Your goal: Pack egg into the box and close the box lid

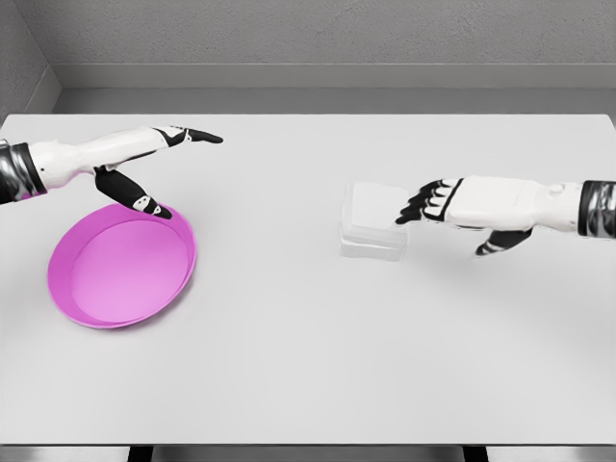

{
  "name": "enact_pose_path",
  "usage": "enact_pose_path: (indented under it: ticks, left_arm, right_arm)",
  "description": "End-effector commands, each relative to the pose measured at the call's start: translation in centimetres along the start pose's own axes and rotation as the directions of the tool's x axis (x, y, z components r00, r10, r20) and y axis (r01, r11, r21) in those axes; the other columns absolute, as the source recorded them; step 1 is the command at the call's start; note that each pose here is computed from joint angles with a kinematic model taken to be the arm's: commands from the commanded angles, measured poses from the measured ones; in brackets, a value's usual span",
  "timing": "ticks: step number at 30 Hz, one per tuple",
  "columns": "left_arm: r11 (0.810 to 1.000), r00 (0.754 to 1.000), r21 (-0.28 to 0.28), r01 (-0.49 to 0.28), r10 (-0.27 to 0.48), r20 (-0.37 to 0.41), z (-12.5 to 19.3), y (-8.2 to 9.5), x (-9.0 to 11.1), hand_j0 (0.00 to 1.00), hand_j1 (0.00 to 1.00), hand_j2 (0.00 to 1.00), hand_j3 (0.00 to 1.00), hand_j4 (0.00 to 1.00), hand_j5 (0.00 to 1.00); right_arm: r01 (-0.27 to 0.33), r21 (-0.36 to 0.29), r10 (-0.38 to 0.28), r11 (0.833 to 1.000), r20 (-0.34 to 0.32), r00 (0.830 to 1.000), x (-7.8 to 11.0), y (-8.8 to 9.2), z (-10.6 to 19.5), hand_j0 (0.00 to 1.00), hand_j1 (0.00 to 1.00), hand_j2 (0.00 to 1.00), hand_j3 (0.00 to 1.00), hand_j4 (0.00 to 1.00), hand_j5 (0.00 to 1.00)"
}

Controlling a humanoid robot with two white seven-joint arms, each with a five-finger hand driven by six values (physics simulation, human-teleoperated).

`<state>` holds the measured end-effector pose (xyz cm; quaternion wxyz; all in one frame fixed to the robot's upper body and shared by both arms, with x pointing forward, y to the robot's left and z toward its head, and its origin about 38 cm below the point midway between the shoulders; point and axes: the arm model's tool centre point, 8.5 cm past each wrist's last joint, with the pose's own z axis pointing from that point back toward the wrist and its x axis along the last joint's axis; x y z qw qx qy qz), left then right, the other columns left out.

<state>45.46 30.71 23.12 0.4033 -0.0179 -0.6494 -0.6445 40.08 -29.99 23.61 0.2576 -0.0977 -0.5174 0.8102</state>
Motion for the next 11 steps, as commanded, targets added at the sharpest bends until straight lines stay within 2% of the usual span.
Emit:
enact_pose_path:
  ticks: [1,2,3,5,8,9,11]
  left_arm:
    - [1.0,1.0,0.0,-0.002,0.002,-0.001,0.0,0.0,0.0,1.0,1.0,1.0,1.0,1.0,1.0]
    - [1.0,1.0,-0.001,-0.003,0.003,-0.001,0.0,0.0,0.0,1.0,1.0,1.0,1.0,1.0,1.0]
    - [1.0,1.0,-0.002,-0.002,0.002,-0.003,0.1,0.0,0.0,1.0,1.0,1.0,1.0,1.0,1.0]
    - [1.0,1.0,-0.009,-0.021,0.021,-0.01,0.3,-1.0,-0.4,1.0,1.0,1.0,1.0,1.0,1.0]
    - [0.998,0.999,0.046,-0.036,0.037,-0.032,2.5,-0.9,-0.8,1.0,1.0,1.0,1.0,1.0,1.0]
    - [0.998,0.999,0.048,-0.034,0.036,-0.039,3.0,-0.9,-0.9,1.0,1.0,1.0,1.0,1.0,1.0]
    - [0.998,0.998,0.048,-0.033,0.035,-0.045,3.2,-0.8,-0.9,1.0,1.0,1.0,1.0,1.0,1.0]
  right_arm:
    - [0.027,-0.007,-0.028,1.0,-0.048,0.998,-1.1,-0.4,2.7,1.0,1.0,1.0,1.0,1.0,1.0]
    - [0.027,-0.019,-0.028,0.999,-0.09,0.996,-1.9,-1.0,4.5,1.0,1.0,1.0,1.0,1.0,1.0]
    - [0.06,-0.028,-0.063,0.998,-0.142,0.988,-3.3,-0.8,6.4,1.0,1.0,1.0,1.0,1.0,1.0]
    - [0.114,-0.018,-0.115,0.993,-0.216,0.97,-5.3,0.4,8.6,1.0,1.0,1.0,1.0,1.0,1.0]
    - [0.14,-0.003,-0.138,0.99,-0.215,0.967,-5.3,1.7,8.2,1.0,1.0,1.0,1.0,1.0,1.0]
    - [0.153,0.007,-0.148,0.988,-0.216,0.965,-5.3,2.4,8.3,1.0,1.0,1.0,1.0,1.0,1.0]
    - [0.16,0.006,-0.154,0.987,-0.223,0.962,-5.5,2.5,8.4,1.0,1.0,1.0,1.0,1.0,1.0]
